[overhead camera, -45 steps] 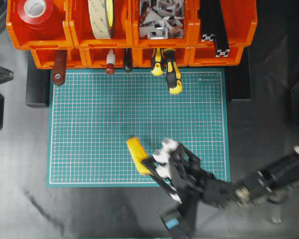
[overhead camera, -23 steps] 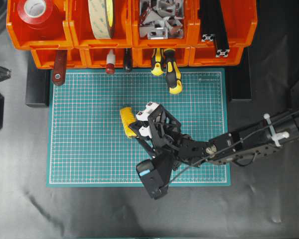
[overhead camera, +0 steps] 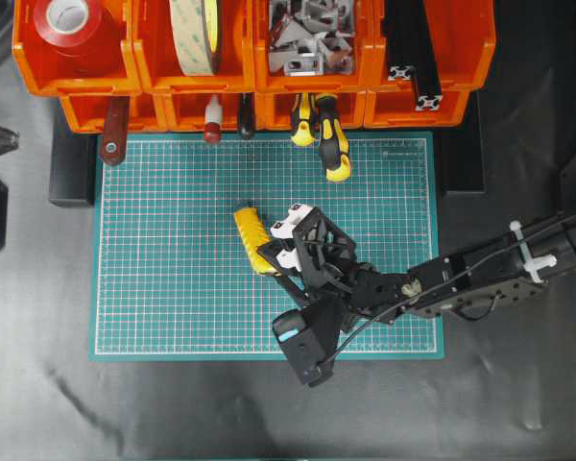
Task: Pick cutter from container rack with right arm.
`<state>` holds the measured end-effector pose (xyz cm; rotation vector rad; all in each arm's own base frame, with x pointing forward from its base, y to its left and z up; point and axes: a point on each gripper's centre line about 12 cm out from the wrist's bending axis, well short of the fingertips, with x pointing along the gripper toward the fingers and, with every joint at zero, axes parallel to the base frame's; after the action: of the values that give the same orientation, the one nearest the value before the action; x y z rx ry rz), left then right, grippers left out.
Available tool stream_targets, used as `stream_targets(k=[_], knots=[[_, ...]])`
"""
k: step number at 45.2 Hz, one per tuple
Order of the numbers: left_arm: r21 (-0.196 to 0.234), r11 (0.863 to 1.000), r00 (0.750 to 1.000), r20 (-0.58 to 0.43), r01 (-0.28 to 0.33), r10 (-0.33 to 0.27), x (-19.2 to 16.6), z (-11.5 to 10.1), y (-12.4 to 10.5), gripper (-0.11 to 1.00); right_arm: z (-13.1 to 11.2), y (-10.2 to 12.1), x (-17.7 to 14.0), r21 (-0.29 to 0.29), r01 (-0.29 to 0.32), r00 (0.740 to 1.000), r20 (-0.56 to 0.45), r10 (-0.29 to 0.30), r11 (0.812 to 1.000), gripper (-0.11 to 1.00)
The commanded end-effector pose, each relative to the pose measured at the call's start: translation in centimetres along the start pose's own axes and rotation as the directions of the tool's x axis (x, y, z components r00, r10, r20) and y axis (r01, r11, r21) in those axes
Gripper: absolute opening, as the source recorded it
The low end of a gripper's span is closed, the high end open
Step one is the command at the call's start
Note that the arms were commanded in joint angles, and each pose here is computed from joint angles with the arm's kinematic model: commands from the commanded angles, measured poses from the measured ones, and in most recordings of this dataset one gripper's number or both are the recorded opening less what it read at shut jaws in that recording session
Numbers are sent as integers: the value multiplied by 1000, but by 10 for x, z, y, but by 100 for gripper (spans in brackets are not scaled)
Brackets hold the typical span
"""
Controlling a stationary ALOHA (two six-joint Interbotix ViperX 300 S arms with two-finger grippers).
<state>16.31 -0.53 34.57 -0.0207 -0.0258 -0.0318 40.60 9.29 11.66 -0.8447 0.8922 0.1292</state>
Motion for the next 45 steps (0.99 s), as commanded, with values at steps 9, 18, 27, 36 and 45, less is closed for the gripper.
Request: stream_targets(k=[9, 18, 27, 36, 45], knots=[[5, 1000, 1000, 26, -8, 8, -2, 12, 1, 0, 0, 9, -2, 90, -78, 997, 32, 75, 993, 48], [6, 1000, 1000, 29, -9, 9, -2, 13, 1, 0, -4, 13, -1, 147, -96, 995, 2, 96, 984, 78], [-5, 1000, 1000, 20, -10, 10, -4, 12, 1, 0, -4, 17, -9, 251, -134, 990, -1, 139, 959, 80], [-23, 1000, 1000, -23, 2, -3, -4, 7, -1, 0, 9, 2, -45, 409, -169, 986, 73, 152, 897, 80], [-45, 999, 998, -62, 18, -20, -6, 4, -4, 0, 9, -23, -93, 577, -196, 977, 185, 107, 793, 80]])
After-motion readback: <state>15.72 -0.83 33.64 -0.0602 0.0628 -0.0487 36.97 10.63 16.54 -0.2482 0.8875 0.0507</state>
